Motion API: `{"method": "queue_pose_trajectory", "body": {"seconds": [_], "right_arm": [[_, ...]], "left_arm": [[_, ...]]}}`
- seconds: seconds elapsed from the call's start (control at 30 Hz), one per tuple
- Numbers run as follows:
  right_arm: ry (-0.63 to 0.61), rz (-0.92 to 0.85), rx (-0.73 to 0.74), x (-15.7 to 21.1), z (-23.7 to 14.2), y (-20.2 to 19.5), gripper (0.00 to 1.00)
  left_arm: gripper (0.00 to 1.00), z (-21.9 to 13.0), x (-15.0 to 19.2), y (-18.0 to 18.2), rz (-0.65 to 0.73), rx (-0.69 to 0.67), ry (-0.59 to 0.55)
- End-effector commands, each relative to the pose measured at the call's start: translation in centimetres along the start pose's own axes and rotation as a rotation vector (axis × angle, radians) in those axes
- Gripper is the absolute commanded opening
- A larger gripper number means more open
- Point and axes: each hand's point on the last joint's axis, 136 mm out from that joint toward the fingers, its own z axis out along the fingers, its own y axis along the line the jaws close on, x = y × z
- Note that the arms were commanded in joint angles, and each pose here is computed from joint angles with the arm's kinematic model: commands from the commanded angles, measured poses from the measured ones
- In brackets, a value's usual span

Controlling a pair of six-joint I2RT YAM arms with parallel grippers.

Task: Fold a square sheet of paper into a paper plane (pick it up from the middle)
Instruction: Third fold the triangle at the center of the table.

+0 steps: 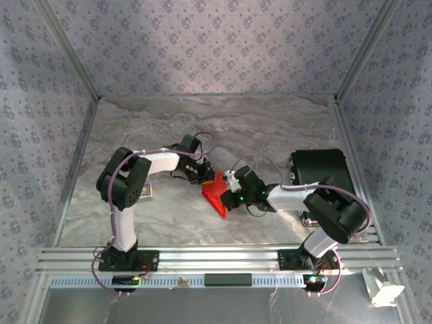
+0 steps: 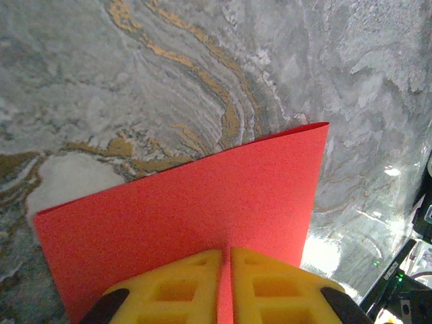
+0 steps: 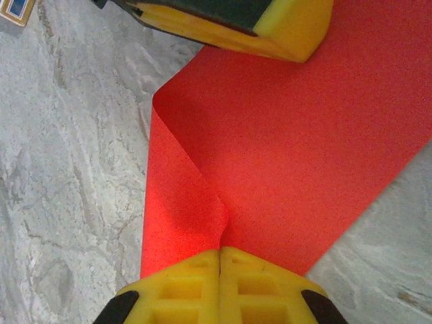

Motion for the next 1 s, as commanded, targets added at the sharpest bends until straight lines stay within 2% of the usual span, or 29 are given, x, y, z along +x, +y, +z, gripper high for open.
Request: {"method": "queue_pose_trajectory", "body": {"seconds": [0.0,0.43,0.97], "right_arm": [[-0.013,-0.009,0.041,-0.53,0.03,-0.66,0.01],[-0.009,-0.023,0.061,-0.56,0.08,-0.86,0.01],[-0.003,-0.023,0.015,-0.55,0.79,-0.15,0.01]], "left_arm": [[0.13,0.62,0.59,1.35,-0.022,-0.057,0.021],[0.14,0.22,0.32,0.87,-0.017,-0.043,-0.006],[0.14,0.38,0.40,1.04,-0.027,-0.041,-0.005]]}}
